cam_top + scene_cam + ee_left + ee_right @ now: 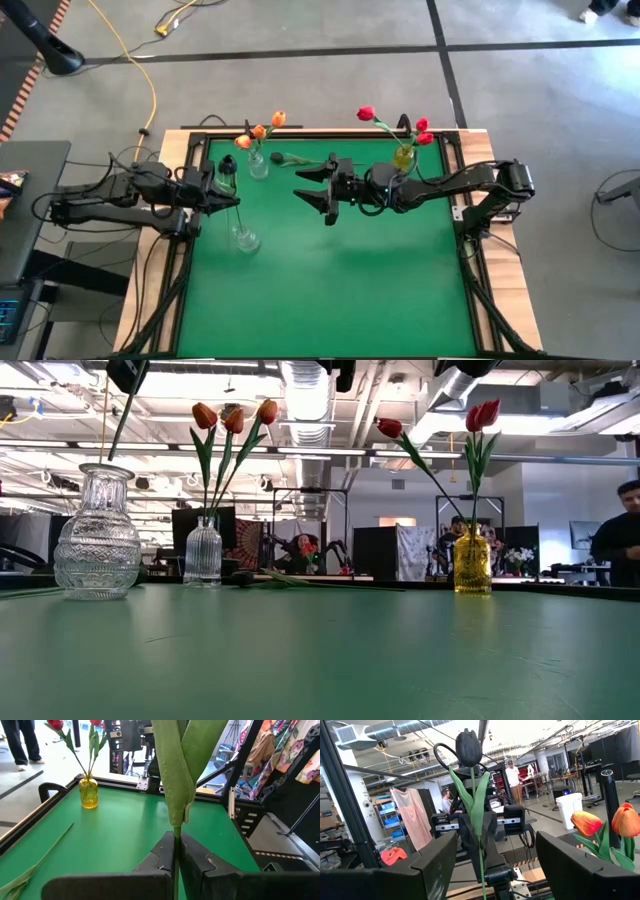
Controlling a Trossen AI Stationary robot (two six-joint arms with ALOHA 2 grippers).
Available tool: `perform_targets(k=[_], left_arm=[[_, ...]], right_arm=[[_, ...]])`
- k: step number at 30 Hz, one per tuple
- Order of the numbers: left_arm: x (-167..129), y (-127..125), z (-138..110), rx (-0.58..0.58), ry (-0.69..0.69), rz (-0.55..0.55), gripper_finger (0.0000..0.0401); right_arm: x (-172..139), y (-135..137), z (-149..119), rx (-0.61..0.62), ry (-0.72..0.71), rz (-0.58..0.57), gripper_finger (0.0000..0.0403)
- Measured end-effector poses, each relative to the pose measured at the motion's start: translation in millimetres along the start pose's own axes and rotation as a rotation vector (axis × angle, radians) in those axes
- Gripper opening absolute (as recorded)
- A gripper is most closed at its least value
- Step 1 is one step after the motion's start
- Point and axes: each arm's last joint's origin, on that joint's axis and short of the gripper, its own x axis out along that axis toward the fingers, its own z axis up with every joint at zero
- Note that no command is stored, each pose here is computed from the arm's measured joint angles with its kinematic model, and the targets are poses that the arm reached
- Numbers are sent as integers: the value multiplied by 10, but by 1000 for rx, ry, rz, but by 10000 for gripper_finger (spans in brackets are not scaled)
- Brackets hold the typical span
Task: Sort flowers into vase by color
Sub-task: Put the bottom black flower into the bottom transparent vase
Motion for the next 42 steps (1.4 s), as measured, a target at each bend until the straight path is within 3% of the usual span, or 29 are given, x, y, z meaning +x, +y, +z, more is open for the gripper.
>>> perform_targets(k=[22, 32, 42], left_arm=[[19, 8, -61, 38, 37, -5, 0], [54, 75, -453, -2, -14, -28, 0], [-4, 112, -730, -21, -31, -60, 0]], right_arm=[[0, 1, -1, 0, 0, 0, 297], [0, -5, -25, -3, 24, -6, 297], [-20, -55, -198, -18, 202, -56, 297]])
